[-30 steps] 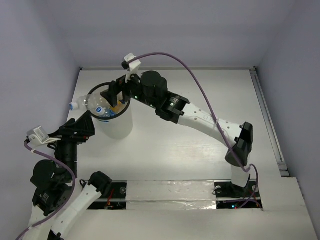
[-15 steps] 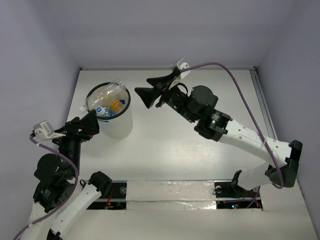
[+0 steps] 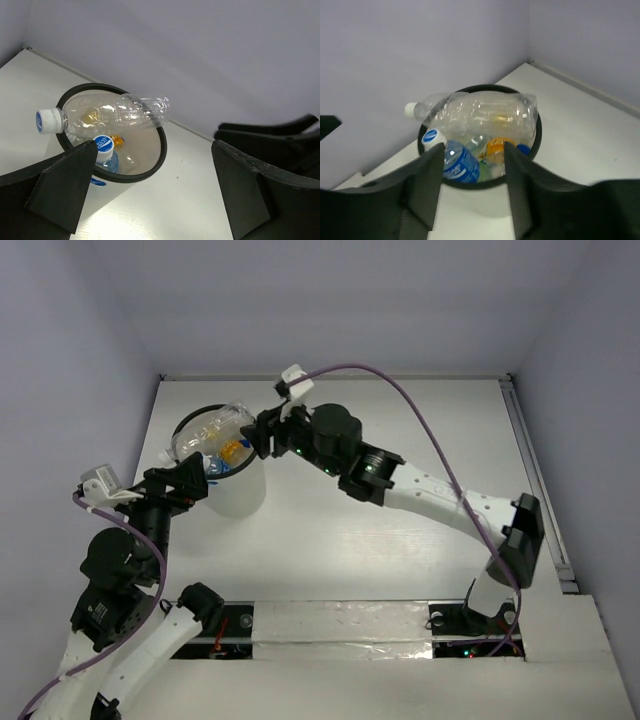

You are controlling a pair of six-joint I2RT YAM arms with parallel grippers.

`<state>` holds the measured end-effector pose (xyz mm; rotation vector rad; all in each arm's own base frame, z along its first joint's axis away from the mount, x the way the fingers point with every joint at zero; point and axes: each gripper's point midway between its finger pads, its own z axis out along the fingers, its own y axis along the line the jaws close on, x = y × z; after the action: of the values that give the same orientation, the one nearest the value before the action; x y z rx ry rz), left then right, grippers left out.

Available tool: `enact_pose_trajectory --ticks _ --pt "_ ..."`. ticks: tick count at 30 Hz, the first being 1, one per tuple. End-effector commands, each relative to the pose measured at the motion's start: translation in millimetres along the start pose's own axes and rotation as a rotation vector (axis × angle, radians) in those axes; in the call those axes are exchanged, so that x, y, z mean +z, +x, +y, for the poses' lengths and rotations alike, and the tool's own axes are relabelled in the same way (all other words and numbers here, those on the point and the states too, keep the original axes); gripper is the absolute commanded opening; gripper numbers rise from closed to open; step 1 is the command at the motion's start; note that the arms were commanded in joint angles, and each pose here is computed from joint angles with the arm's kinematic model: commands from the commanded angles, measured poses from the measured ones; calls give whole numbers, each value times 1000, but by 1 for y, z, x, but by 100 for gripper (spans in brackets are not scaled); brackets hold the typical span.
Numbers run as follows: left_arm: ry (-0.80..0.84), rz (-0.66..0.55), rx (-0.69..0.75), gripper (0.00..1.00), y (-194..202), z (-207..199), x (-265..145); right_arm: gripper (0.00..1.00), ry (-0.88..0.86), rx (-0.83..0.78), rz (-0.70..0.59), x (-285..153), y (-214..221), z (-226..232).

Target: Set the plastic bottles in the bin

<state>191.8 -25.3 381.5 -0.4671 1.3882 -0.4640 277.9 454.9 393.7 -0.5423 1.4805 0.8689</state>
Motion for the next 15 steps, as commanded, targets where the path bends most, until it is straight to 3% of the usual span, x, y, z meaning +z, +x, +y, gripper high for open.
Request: enact_pose_trajectory --ticks 1,2,5,6,8,15 --pt "-22 -26 -28 97 -9 -2 3 60 -18 -71 -30 27 -28 4" --pt "-34 -24 -24 97 -7 1 4 76 1 -90 -9 45 -25 -3" --pt "-105 -12 -26 97 3 14 6 91 20 -143 23 71 -21 -27" --pt "-120 -4 -28 97 6 17 7 92 20 -139 23 76 -23 -35" --pt "-141 6 -47 96 11 20 7 92 -28 -96 48 85 -21 -51" --pt "-208 26 -37 95 29 27 19 74 -237 13 134 95 16 -32"
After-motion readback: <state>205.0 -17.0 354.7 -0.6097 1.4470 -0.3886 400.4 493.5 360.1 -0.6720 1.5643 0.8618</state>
